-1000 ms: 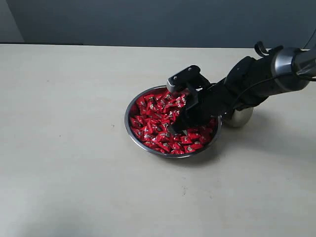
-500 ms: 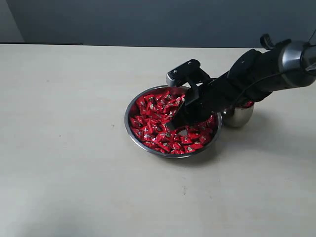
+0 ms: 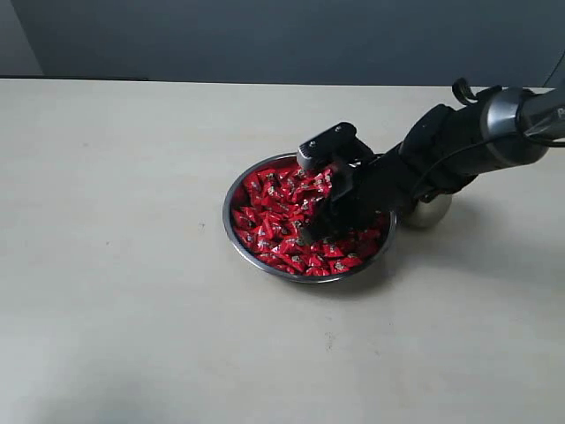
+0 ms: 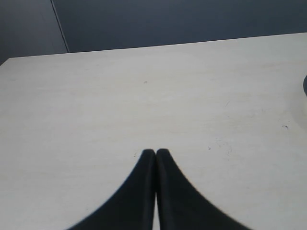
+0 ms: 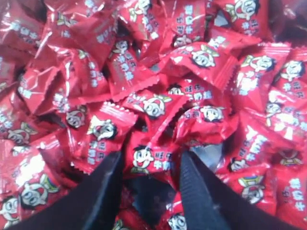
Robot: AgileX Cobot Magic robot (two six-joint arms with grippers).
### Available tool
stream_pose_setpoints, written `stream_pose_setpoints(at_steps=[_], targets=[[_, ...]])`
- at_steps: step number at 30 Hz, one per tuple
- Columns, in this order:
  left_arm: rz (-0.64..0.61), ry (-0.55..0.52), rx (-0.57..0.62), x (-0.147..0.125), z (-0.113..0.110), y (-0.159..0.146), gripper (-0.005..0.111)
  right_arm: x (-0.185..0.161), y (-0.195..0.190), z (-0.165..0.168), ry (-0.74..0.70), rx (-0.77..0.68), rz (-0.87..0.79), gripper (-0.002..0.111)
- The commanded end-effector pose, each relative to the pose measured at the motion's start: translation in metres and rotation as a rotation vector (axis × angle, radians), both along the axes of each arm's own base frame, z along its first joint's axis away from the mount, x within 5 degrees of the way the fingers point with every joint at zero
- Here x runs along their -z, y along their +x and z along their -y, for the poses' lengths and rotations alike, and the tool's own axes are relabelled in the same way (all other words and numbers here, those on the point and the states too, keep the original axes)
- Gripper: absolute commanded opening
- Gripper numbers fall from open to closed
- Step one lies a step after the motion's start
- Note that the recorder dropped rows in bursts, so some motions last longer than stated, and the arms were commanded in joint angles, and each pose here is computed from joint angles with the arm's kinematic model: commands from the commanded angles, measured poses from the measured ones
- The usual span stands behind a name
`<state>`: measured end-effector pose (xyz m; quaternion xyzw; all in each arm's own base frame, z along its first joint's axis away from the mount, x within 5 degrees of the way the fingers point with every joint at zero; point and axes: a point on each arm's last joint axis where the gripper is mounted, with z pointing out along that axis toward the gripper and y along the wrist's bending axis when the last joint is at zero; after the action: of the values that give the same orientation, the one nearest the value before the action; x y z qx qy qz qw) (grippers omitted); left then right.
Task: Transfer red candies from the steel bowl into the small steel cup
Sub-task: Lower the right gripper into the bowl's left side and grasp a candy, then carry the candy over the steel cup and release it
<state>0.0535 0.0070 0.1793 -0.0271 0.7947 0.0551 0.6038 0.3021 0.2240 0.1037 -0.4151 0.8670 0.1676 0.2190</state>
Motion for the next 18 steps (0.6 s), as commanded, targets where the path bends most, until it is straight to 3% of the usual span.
stream_pose_setpoints(at_steps=[1,3,4,5,12,18], targets=[[0.018,0.002,0.008,-0.004,0.000,0.000,0.000,0.004,0.005,-0.002,0.003,0.006,-0.004,0.037],[0.018,0.002,0.008,-0.004,0.000,0.000,0.000,0.003,0.007,-0.002,0.001,0.014,0.012,0.021],[0.018,0.002,0.008,-0.004,0.000,0.000,0.000,-0.002,0.007,-0.002,0.008,0.015,0.023,0.002],[0.018,0.002,0.008,-0.004,0.000,0.000,0.000,-0.008,0.007,-0.002,0.015,0.014,0.035,0.000],[0.018,0.002,0.008,-0.004,0.000,0.000,0.000,-0.065,-0.008,-0.003,0.111,-0.070,0.054,0.000],[0.018,0.002,0.008,-0.004,0.000,0.000,0.000,-0.096,-0.011,0.019,0.039,-0.002,0.158,0.000]])
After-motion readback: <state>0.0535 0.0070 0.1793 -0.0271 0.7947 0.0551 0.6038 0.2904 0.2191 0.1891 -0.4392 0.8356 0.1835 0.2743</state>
